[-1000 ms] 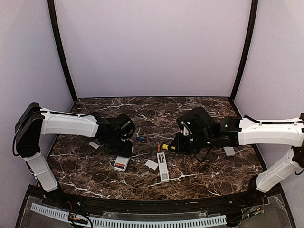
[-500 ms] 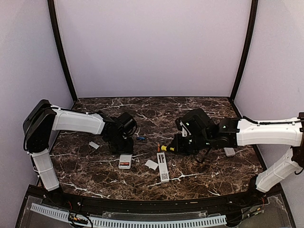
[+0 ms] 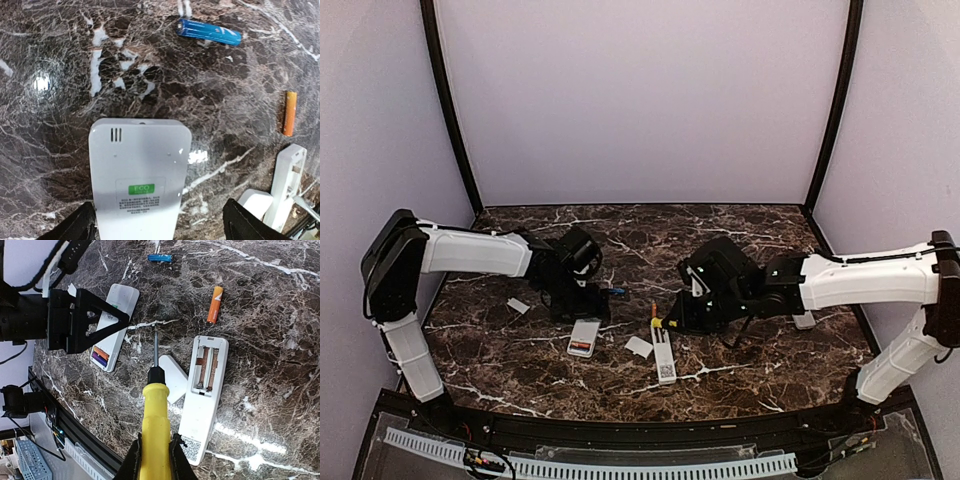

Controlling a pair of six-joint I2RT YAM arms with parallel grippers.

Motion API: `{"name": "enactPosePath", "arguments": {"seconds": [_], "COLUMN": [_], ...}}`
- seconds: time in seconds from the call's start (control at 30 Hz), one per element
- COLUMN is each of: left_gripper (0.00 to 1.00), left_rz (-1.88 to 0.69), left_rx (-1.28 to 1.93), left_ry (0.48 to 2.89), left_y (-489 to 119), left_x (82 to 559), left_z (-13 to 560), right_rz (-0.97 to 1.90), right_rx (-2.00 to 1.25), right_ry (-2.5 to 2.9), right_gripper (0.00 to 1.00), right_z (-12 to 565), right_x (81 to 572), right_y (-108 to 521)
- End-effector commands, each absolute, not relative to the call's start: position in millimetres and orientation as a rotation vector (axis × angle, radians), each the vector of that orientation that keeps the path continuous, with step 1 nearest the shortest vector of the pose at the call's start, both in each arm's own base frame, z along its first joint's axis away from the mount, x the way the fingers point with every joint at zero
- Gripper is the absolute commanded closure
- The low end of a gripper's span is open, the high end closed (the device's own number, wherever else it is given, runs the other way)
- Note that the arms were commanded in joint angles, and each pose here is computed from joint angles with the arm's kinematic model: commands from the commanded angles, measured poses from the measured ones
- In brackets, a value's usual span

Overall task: Unload the batteries from the remote control
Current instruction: Place the remote control without the battery cover at the center of the board, then hold the remote control without the battery cover at the center of the board.

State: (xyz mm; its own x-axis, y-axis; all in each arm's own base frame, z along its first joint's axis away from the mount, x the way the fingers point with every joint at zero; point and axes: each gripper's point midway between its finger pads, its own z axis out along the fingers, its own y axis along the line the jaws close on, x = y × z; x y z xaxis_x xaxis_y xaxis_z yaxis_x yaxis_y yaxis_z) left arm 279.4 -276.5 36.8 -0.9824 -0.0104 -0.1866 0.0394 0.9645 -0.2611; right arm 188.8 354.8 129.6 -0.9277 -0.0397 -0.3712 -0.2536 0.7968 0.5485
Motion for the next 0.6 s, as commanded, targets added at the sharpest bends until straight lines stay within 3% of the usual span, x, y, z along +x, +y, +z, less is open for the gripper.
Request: {"name": "enactPosePath", "arguments": {"seconds": [0.0,0.37,0.57], "left_gripper": [0.15,0.41,0.47], "left_rz": [-0.516,-0.676,-0.721], "left_rx": [0.166,0.323,0.38], "left_ry": [2.907,2.938,2.94], "left_y": [-264,-247,-254], "left_x": [273,268,269], "left_z": [72,61,49], "right_rz": [0.968,1.071,1.078], "right_rx": [-0.27,-0.279,-0.277], "right_ry": [2.62,2.689,2.73], "right_gripper": [1.0,1.0,1.0], "right_z": [142,134,129], "right_x": [180,159,152], "right_y": [384,433,443]}}
